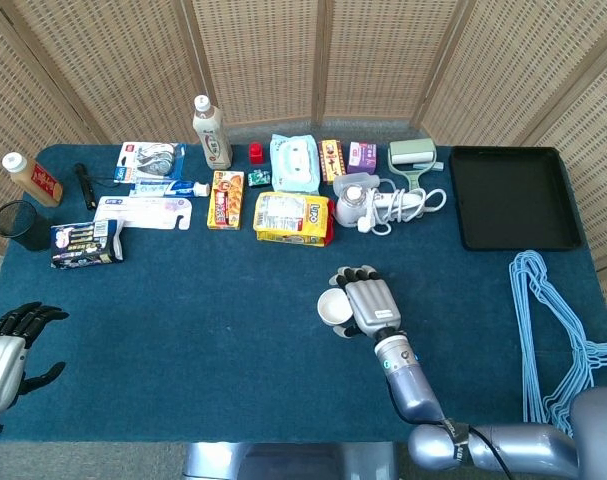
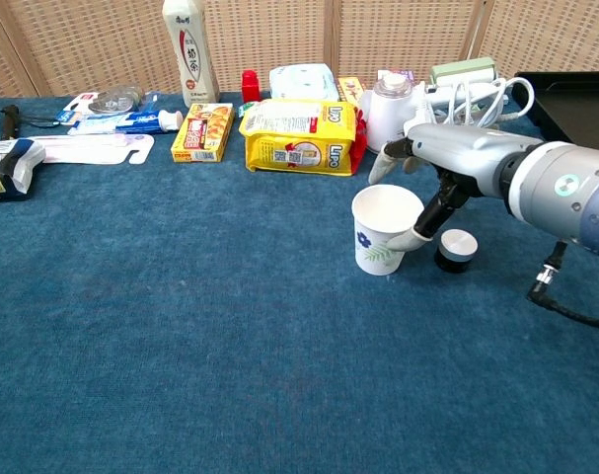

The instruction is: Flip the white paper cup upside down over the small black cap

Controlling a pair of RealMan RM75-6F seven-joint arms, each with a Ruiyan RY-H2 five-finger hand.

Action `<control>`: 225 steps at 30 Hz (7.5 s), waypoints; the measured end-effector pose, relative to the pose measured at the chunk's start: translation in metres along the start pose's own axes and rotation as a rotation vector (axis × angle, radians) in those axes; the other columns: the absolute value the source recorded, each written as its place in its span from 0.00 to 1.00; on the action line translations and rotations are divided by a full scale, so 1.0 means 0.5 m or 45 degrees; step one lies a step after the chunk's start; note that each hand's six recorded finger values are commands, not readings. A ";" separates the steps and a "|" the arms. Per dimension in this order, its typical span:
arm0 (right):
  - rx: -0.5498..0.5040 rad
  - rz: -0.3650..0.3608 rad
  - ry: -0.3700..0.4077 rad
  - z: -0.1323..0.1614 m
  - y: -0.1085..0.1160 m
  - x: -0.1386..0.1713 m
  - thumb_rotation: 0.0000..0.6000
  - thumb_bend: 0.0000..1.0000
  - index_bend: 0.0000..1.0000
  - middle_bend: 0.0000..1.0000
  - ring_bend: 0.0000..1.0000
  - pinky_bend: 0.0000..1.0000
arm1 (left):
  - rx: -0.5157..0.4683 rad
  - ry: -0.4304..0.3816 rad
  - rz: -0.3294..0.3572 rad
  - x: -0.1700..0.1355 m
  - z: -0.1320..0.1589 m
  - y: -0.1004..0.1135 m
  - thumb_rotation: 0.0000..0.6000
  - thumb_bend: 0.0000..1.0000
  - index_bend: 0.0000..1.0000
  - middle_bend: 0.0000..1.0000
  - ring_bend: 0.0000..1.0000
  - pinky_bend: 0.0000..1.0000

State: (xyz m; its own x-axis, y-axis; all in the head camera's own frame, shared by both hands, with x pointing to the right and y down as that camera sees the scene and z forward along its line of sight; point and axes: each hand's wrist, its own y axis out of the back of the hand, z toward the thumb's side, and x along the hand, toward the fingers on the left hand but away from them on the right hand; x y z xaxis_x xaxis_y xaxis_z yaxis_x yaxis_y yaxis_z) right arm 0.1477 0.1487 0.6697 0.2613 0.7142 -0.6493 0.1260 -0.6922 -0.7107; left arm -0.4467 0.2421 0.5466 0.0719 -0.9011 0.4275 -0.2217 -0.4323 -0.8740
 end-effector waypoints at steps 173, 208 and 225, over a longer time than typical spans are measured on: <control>-0.180 0.047 0.486 0.029 -0.007 0.032 0.93 0.24 0.48 0.26 0.20 0.04 | 0.009 0.064 0.034 -0.041 -0.045 0.032 1.00 0.18 0.28 0.28 0.17 0.18; -0.842 0.091 0.192 -0.142 0.011 -0.026 0.93 0.23 0.48 0.26 0.20 0.04 | 0.047 0.046 0.049 -0.040 -0.017 0.051 1.00 0.18 0.28 0.28 0.17 0.18; -0.758 0.075 0.168 -0.210 0.006 0.006 0.92 0.25 0.20 0.20 0.14 0.00 | 0.051 0.040 0.065 -0.047 -0.009 0.062 1.00 0.18 0.28 0.28 0.17 0.18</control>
State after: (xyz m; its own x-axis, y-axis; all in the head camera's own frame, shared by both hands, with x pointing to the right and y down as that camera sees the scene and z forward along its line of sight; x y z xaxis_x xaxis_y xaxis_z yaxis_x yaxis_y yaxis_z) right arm 0.2495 0.1380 0.6940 0.3955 0.6803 -0.6170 0.6107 -0.6966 -0.3766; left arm -0.4597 0.2499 0.5104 0.0312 -0.9208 0.3888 -0.1853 -0.3876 -0.9030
